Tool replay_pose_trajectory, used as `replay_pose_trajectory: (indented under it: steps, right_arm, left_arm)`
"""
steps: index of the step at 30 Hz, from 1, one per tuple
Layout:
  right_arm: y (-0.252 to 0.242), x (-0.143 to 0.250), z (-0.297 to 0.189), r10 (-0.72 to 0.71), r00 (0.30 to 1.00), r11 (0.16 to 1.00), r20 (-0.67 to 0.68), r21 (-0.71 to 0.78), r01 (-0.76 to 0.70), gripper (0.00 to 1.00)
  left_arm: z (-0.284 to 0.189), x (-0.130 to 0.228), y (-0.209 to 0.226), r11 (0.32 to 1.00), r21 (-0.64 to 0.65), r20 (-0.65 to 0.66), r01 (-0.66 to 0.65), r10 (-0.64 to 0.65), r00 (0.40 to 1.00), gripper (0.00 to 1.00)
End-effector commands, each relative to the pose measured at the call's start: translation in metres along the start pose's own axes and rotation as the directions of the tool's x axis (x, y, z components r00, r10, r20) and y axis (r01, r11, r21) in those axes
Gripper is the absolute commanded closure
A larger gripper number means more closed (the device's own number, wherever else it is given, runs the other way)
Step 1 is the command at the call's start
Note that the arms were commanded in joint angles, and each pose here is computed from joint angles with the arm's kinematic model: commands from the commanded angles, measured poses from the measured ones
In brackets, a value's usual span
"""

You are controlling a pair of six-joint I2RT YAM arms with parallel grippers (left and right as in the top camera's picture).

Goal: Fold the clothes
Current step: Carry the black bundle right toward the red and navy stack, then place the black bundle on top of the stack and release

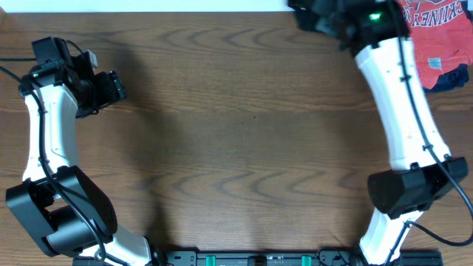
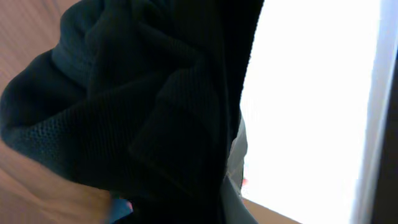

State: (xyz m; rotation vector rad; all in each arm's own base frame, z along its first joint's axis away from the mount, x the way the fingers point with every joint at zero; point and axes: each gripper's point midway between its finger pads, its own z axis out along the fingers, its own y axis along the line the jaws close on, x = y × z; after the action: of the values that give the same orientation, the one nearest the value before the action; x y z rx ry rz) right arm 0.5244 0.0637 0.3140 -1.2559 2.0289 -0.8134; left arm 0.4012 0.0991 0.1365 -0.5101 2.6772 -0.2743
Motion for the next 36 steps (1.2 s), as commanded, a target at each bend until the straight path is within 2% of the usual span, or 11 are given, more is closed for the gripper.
replay_pose_trajectory:
  steps: [1, 5, 10, 13, 18, 30, 36]
  right_arm:
    - [-0.038, 0.045, 0.004, -0.163, 0.984, 0.984, -0.065, 0.058, 0.167, 0.99]
    - [-0.084, 0.083, 0.015, -0.082, 0.997, 0.985, -0.01, 0.153, 0.083, 0.99]
    - [-0.101, 0.109, 0.024, -0.171, 0.95, 0.98, 0.262, 0.147, 0.136, 0.99]
    - [-0.106, 0.133, 0.039, -0.206, 0.917, 0.974, 0.341, 0.163, 0.158, 0.99]
    - [-0.118, 0.169, 0.068, -0.19, 0.917, 0.972, 0.352, 0.201, 0.124, 0.99]
    - [-0.112, 0.185, 0.116, -0.226, 0.908, 0.962, 0.352, 0.23, 0.15, 0.99]
    - [-0.11, 0.203, 0.121, -0.204, 0.92, 0.967, 0.335, 0.216, 0.136, 0.99]
  left_arm:
    - [-0.008, -0.002, -0.001, 1.0, -0.004, 0.022, 0.004, -0.003, 1.0, 0.2]
    - [-0.009, -0.002, -0.001, 1.0, -0.003, 0.023, 0.004, -0.004, 1.0, 0.2]
    - [-0.008, -0.002, -0.001, 1.0, -0.004, 0.02, 0.004, -0.004, 1.0, 0.2]
    - [-0.008, 0.0, -0.001, 1.0, -0.004, 0.012, 0.006, -0.006, 1.0, 0.2]
    - [-0.008, 0.0, -0.001, 1.0, -0.005, 0.012, 0.006, -0.006, 1.0, 0.2]
    - [-0.007, 0.001, 0.0, 1.0, -0.005, 0.008, 0.007, -0.007, 1.0, 0.2]
    - [-0.007, -0.002, -0.001, 1.0, -0.004, 0.018, 0.005, -0.005, 1.0, 0.2]
